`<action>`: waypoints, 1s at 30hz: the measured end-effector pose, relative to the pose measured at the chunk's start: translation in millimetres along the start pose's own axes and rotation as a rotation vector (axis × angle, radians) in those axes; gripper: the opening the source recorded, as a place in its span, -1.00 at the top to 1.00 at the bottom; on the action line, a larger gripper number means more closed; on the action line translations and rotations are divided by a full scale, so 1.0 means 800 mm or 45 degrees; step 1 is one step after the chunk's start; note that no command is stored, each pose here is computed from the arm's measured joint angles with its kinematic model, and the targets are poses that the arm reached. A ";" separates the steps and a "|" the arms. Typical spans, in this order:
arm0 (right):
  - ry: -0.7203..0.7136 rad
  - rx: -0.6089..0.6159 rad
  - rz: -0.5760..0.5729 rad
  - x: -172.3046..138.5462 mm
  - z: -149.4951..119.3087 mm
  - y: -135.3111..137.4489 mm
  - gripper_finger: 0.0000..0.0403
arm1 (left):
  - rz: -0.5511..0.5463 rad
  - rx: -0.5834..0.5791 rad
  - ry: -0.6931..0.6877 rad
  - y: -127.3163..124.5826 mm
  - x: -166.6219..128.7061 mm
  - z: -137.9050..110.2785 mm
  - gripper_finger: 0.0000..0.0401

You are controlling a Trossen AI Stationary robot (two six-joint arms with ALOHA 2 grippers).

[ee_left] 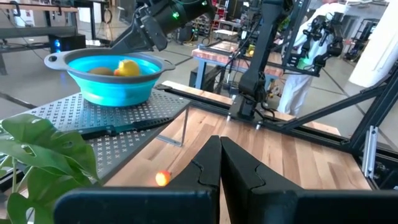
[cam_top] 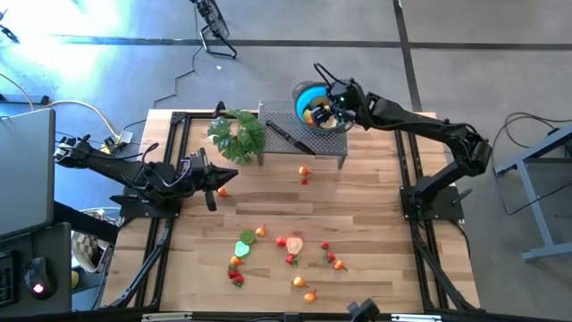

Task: Pick & Place Fruit
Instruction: Put the yellow pear in the blue bowl on the shelf

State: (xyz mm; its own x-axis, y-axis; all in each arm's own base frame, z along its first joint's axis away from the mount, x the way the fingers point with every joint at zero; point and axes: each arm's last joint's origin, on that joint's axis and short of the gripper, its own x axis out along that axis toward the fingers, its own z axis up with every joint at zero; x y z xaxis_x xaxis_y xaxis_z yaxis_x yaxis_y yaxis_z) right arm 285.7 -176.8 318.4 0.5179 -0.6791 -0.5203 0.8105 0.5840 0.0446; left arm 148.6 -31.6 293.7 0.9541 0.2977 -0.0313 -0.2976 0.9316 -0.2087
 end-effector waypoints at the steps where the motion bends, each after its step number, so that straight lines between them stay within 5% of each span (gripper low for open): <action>1: -0.002 -0.001 -0.006 0.000 0.000 0.000 -0.43 | 0.001 0.001 0.002 0.000 0.000 0.000 1.00; 14: -0.022 -0.023 0.119 -0.014 0.001 0.017 -0.28 | -0.001 -0.011 0.004 0.000 0.000 0.000 1.00; 30: -0.390 0.045 0.400 -0.134 0.035 0.036 0.17 | 0.003 0.002 0.017 0.000 0.000 -0.002 1.00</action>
State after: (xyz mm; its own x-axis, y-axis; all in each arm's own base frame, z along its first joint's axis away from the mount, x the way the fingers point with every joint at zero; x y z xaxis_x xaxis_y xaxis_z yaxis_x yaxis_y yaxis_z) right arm 261.2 -99.5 399.5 0.7937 -0.5745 -0.2001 0.6068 0.7713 0.1921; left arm 148.5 -31.6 292.2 0.9539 0.2968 -0.0448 -0.2995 0.9313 -0.2074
